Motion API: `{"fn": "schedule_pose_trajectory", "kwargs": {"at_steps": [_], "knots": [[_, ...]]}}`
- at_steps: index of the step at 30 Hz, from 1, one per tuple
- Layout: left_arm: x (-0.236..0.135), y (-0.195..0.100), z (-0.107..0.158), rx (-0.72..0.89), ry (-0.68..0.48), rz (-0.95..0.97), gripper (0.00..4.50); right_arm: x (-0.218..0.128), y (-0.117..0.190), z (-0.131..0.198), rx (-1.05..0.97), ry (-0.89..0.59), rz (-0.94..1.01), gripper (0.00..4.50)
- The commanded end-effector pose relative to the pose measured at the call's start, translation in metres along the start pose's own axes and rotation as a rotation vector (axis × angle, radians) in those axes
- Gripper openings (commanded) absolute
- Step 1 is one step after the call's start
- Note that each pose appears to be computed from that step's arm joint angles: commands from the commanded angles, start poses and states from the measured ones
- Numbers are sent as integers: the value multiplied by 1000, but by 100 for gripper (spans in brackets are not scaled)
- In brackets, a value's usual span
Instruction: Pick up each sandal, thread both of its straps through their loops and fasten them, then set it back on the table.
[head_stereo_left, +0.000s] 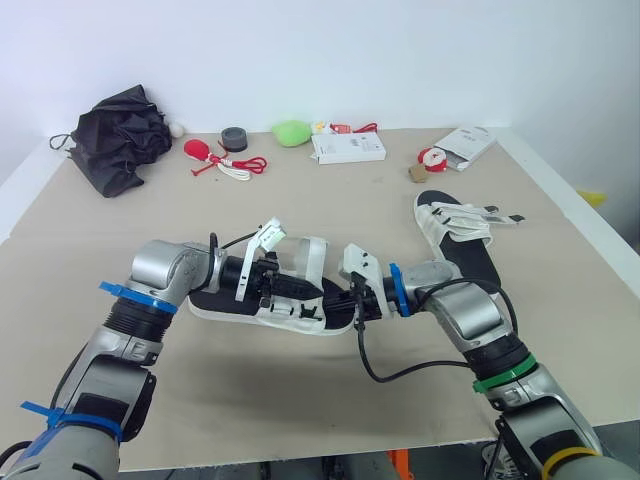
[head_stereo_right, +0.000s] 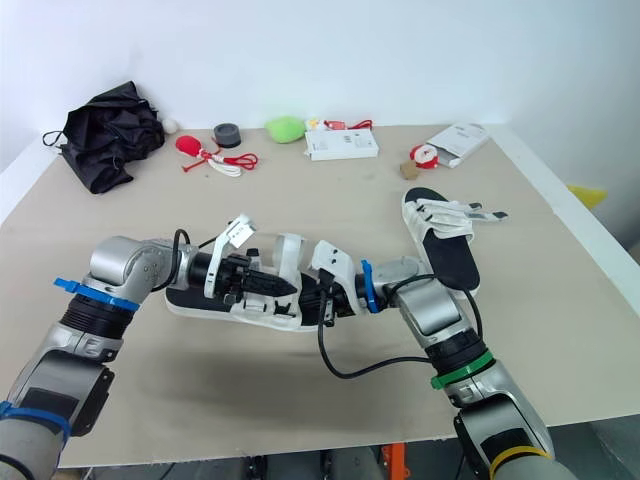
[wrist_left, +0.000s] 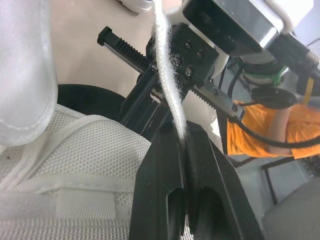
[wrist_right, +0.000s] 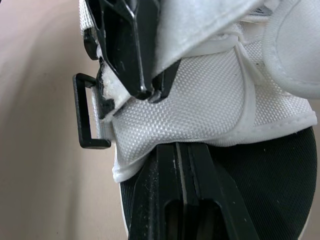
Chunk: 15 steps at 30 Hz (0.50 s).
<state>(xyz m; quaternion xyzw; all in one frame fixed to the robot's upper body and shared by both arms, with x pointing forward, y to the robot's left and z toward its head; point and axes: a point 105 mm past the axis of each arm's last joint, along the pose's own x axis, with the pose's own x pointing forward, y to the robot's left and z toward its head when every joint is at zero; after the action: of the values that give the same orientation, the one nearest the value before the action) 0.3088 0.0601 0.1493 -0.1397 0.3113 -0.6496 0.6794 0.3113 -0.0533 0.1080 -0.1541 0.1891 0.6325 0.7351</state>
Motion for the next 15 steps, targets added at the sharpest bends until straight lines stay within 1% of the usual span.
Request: {"fn": "schedule_pose_trajectory", "kwargs": {"at_steps": [1, 9, 15], "knots": [[8, -17, 6, 51, 18, -63, 5, 8, 3, -8, 18, 31, 14, 0], [6, -18, 2, 20, 39, -46, 5, 8, 1, -8, 17, 33, 13, 0], [3, -24, 26, -41, -54, -61, 5, 10, 2, -8, 14, 32, 16, 0]]}}
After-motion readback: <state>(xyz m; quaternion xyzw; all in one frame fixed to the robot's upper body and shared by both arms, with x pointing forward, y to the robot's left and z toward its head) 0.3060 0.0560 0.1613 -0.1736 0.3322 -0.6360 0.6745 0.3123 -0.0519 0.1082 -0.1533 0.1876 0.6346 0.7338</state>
